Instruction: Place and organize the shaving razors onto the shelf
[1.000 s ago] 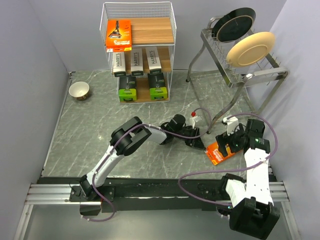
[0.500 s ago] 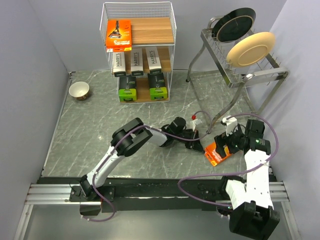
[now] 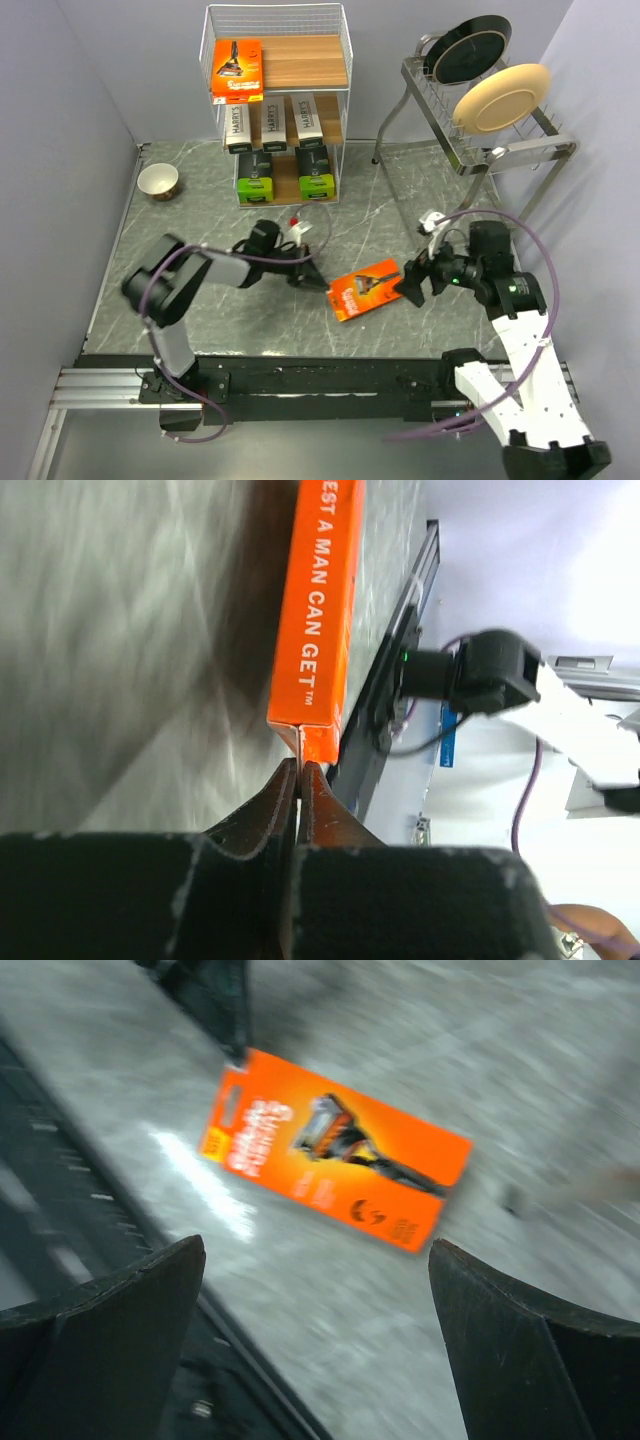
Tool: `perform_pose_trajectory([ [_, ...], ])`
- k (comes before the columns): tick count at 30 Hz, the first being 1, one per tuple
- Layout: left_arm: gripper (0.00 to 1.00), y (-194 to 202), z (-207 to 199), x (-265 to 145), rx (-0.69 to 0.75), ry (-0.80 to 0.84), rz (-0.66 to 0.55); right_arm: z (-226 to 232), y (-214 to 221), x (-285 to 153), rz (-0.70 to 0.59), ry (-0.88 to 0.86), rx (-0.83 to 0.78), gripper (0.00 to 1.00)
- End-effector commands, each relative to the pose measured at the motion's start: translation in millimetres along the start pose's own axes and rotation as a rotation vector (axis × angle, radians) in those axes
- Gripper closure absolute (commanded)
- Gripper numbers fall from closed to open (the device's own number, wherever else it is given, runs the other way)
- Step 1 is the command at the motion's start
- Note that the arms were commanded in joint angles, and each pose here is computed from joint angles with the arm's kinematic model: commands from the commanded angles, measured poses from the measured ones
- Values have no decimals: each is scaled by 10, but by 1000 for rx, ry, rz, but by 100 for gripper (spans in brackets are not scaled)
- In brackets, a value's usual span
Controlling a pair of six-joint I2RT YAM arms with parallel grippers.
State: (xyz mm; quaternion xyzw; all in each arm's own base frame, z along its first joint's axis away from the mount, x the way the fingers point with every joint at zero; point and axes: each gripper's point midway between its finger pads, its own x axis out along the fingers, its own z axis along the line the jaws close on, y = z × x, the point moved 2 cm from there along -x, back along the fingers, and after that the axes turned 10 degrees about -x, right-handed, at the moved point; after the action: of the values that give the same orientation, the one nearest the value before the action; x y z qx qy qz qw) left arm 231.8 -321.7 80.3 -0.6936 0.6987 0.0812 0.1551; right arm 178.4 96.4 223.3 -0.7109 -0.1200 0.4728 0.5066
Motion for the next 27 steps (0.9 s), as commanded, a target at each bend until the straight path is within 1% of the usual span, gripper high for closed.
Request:
perform_pose_trajectory([
  [1,99,191,-213,-437,104,18,-52,180,-286,184,-88,-63,118,0],
  [2,99,256,-138,-521,77,-5,-82,142,-269,271,-64,-72,151,0],
  [3,99,236,-149,-597,36,-16,-127,136,-301,322,-59,-77,242,0],
  [4,99,57,-191,-774,25,-38,-265,122,-395,387,-87,-101,279,0],
  [5,99,105,-40,-873,-55,-71,-320,118,-392,518,-63,-134,370,0],
  [6,99,53,-42,-971,-162,-55,-397,149,-447,586,-57,-151,475,0],
  [7,99,-31,39,-1120,-221,-93,-487,147,-548,679,-78,-160,482,0],
  [8,99,-62,74,-1165,-234,-125,-523,237,-552,848,-41,-206,494,0],
  [9,99,-66,130,-1214,-272,-155,-553,284,-586,924,-29,-222,558,0],
  [10,99,-148,168,-1284,-299,-172,-609,292,-668,1017,-52,-239,582,0],
  [11,99,-190,188,-1308,-332,-174,-626,334,-582,1175,-9,-263,649,0],
  [12,99,-246,180,-1323,-388,-159,-646,469,-594,1268,24,-298,747,0],
  [13,99,-263,286,-1324,-471,-190,-655,491,-653,1366,1,-315,781,0],
  [14,99,-351,285,-1344,-534,-203,-684,572,-527,1510,52,-333,847,0],
  [15,99,-374,291,-1333,-632,-194,-693,686,-551,1566,76,-358,940,0],
  [16,99,-382,321,-1302,-669,-198,-685,736,-595,1624,57,-377,962,0],
  [17,99,-395,328,-1283,-703,-205,-689,814,-432,1706,112,-379,1010,0],
  [18,99,-383,343,-1269,-778,-208,-695,843,-410,1742,122,-380,1067,0],
  [19,99,-339,388,-1238,-826,-229,-688,858,-394,1777,115,-387,1084,0],
  [20,99,-283,436,-1224,-881,-259,-678,887,-196,1848,162,-371,1124,0],
  [21,99,-255,458,-1212,-952,-269,-678,874,-114,1895,177,-348,1173,1],
  [22,99,-222,479,-1177,-993,-282,-662,824,-80,1942,157,-336,1196,2],
  [23,99,-196,481,-1158,-1030,-299,-646,850,129,2007,196,-320,1244,3],
  [24,99,-181,459,-1128,-1056,-301,-629,846,142,2038,192,-318,1308,5],
  [25,99,-150,458,-1077,-1079,-313,-612,795,76,2078,129,-323,1312,6],
  [27,99,-147,374,-1007,-1129,-313,-591,795,52,2112,105,-323,1331,7],
])
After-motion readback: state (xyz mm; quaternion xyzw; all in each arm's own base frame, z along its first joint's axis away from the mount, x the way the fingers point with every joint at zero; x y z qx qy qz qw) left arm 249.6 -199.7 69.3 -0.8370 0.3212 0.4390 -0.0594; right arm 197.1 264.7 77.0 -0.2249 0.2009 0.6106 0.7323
